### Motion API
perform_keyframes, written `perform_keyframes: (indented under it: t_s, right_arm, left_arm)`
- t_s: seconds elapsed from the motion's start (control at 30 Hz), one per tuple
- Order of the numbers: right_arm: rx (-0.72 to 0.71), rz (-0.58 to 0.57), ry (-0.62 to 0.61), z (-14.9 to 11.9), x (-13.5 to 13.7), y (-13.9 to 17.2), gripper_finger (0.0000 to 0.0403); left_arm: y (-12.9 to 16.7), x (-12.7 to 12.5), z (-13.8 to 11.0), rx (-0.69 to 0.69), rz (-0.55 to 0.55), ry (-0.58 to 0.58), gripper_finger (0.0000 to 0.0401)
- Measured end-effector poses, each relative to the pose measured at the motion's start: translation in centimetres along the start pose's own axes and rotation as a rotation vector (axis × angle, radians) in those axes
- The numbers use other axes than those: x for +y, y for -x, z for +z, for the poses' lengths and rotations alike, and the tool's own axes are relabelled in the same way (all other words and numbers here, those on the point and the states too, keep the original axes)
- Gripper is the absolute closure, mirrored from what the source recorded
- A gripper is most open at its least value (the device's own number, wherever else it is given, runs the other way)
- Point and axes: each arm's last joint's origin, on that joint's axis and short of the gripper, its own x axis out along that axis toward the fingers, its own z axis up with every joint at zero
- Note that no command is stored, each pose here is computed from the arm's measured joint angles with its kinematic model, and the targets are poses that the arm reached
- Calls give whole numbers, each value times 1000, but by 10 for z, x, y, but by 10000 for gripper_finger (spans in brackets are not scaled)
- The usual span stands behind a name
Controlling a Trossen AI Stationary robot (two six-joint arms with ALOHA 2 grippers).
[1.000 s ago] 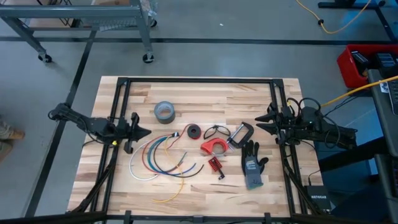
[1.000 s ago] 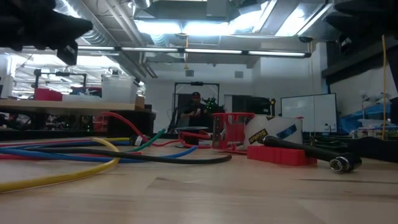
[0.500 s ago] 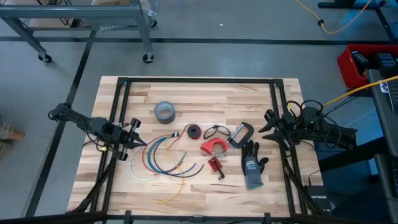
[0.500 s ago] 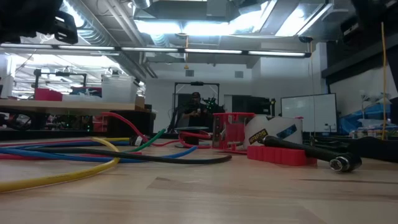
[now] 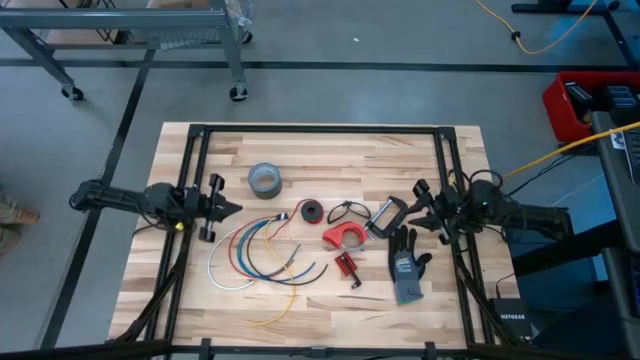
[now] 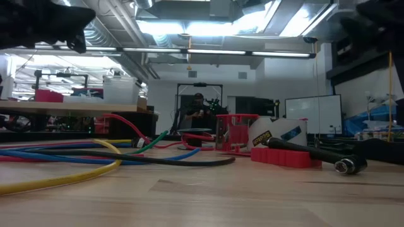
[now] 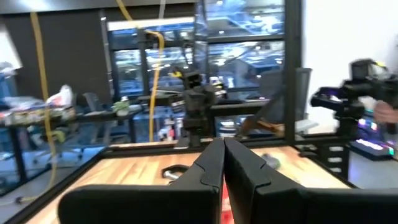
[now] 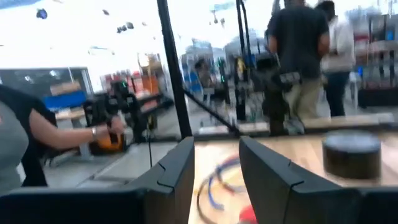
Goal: Coil cords
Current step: Return to Home Position
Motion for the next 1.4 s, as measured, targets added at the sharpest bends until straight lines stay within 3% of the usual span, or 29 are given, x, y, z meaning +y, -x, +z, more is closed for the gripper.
perform_keyframes:
  t_s: [0.2,0.43,0.57,0.9,1.4]
  right_arm:
    - [-45,-20,32,-4,-2,0,272]
    - [-10,-277,66,-10,-11,1,272]
    - [50,-343,48,-17,-14,2,272]
    - [98,-465,76,-22,-18,3,272]
    - [135,-470,86,-26,-19,2,272]
  left_arm:
    - [-1,8,-1,11,80,1,397]
    - [-1,17,-8,76,168,-22,397]
    - [1,21,-16,161,202,-17,397]
    - [3,22,-27,267,182,47,397]
    - [3,21,-27,263,190,129,397]
